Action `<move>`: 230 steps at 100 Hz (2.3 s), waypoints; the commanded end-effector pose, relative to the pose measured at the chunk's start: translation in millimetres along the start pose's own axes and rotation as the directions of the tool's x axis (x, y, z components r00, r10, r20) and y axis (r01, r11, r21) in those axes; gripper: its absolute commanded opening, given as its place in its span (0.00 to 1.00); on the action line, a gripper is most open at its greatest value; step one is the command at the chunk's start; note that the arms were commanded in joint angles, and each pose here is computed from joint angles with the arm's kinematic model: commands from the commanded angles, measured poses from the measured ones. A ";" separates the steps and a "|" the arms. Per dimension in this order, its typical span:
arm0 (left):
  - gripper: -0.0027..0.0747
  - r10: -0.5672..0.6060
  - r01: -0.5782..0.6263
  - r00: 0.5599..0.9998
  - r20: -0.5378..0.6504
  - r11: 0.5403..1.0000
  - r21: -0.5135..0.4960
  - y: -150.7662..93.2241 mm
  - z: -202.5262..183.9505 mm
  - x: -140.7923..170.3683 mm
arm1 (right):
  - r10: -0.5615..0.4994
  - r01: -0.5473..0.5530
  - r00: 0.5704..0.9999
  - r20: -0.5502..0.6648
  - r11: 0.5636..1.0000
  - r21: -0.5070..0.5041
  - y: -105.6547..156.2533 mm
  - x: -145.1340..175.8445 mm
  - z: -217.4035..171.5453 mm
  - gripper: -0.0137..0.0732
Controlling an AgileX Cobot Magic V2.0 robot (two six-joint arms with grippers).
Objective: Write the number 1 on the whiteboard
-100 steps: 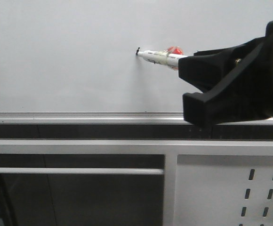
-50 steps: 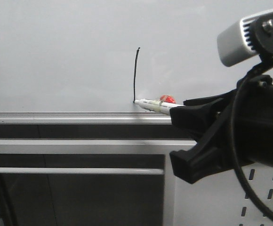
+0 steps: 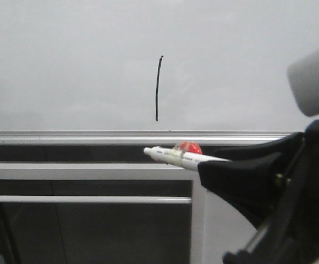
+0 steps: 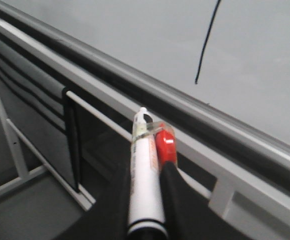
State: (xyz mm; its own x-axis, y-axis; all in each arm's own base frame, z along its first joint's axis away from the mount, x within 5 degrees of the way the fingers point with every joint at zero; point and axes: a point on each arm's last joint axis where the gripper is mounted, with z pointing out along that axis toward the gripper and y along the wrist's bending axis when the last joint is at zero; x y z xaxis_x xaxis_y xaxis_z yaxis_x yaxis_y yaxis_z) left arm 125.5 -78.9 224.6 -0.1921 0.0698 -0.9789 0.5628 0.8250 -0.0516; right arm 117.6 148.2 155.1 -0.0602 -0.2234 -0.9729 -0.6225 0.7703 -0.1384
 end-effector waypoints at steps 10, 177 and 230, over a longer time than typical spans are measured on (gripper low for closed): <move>0.01 0.017 -0.021 0.994 0.104 0.999 0.034 -3.2 0.1 -15.3 | 0.038 -0.039 0.977 0.209 0.999 0.001 2.0 -20.4 -20.2 0.09; 0.45 0.842 -0.869 0.487 0.234 0.438 0.233 -29.2 2.2 -38.0 | 0.383 -0.448 0.880 -0.281 0.865 -0.226 8.7 -149.6 24.6 0.09; 0.45 0.819 -0.849 0.515 0.255 0.444 0.288 -32.6 8.5 -33.2 | 0.381 -0.442 0.886 -0.264 0.866 -0.233 7.9 -154.2 23.6 0.09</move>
State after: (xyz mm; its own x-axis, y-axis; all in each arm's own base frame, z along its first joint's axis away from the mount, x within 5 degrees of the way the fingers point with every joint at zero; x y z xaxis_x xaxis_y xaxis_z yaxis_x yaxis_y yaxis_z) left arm 118.5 -109.6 245.0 0.5496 0.6017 -0.5796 0.6540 0.1218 0.7466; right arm 136.5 205.4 277.6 -0.5617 -0.1262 -0.8177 -0.6828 0.6289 0.3719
